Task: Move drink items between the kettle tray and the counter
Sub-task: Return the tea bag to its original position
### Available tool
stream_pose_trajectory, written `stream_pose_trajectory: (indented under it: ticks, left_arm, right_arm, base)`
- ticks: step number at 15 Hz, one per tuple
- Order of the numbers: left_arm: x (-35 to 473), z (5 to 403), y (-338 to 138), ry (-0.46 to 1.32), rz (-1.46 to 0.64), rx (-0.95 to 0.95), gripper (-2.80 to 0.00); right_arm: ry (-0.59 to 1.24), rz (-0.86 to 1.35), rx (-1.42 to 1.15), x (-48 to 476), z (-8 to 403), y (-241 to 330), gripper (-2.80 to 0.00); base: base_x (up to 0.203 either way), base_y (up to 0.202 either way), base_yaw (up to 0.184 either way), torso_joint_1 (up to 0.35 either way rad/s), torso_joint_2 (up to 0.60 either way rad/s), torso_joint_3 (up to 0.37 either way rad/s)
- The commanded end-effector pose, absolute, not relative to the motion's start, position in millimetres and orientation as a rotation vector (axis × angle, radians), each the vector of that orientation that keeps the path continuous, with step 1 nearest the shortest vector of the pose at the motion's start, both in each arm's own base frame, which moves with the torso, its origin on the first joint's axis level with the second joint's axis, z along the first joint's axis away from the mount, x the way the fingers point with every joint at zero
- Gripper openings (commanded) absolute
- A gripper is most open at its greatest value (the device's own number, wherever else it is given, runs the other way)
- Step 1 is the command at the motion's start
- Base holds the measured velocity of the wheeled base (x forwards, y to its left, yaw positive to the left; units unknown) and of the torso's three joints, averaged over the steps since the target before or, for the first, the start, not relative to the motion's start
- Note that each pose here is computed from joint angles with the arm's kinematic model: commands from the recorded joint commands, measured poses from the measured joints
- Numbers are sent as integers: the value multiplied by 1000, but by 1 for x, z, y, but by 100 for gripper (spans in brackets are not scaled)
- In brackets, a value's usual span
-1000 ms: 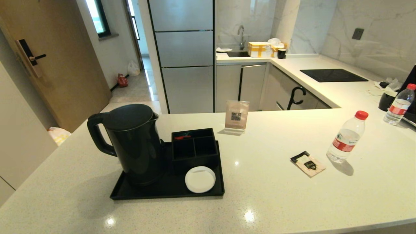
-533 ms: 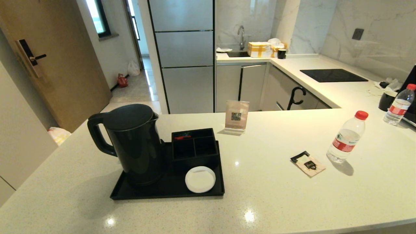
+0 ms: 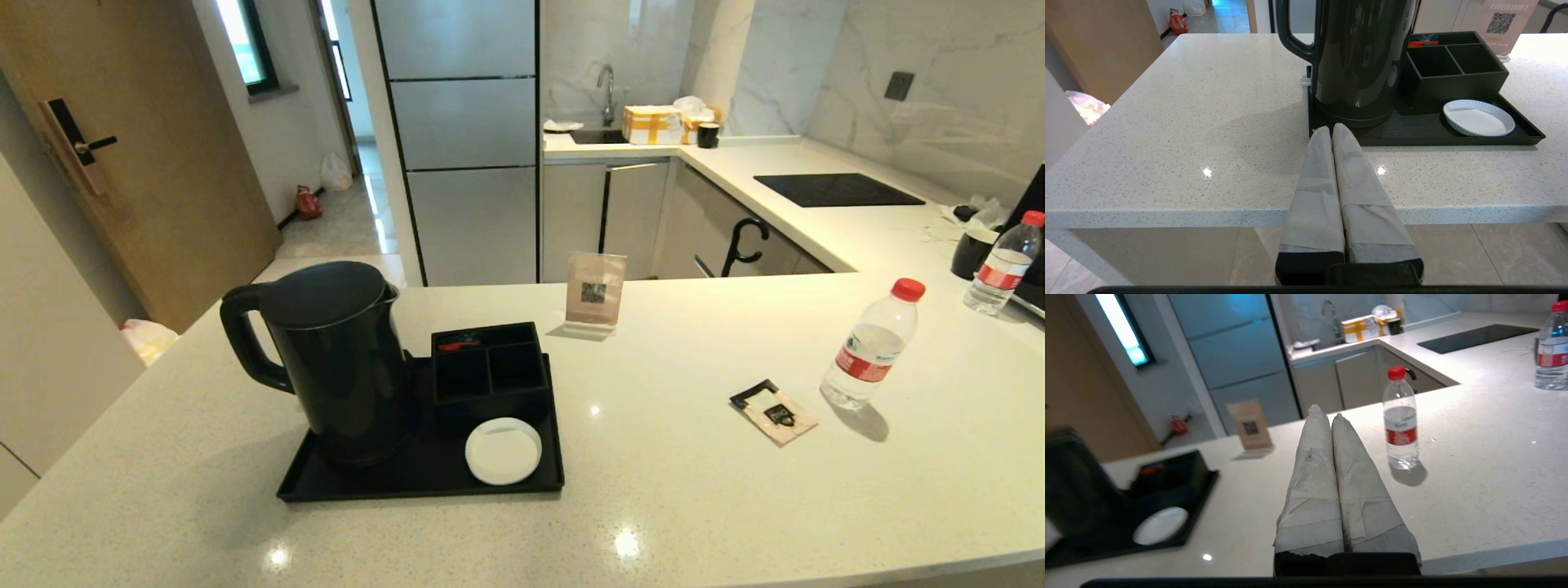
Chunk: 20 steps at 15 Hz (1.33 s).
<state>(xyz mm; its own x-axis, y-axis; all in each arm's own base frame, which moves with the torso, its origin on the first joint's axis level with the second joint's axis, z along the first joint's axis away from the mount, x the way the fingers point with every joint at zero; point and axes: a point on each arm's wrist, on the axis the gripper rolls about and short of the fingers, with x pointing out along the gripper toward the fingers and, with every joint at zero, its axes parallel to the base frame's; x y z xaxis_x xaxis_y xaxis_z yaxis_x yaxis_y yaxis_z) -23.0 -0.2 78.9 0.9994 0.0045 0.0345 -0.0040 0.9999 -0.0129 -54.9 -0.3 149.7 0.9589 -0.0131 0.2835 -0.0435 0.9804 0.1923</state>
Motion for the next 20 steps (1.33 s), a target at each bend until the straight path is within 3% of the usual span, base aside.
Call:
stream_pose_trajectory:
  ticks: [1, 3, 7, 20]
  left_arm:
    - [-23, 79, 0, -34, 4, -14, -280]
    - [-23, 79, 0, -34, 4, -14, -280]
    - [-23, 79, 0, -34, 4, -14, -280]
    - [-23, 79, 0, -34, 4, -14, -280]
  right_arm:
    - [-235, 2, 137, -34, 117, 0, -280]
    - [-132, -26, 30, -24, 89, -1, -280]
    - [5, -11, -8, -23, 75, 0, -280]
    - [6, -17, 8, -23, 75, 0, -280]
  base:
    - [0, 0, 0, 0, 0, 0]
    - [0, 0, 0, 0, 0, 0]
    - [0, 0, 0, 0, 0, 0]
    - [0, 0, 0, 0, 0, 0]
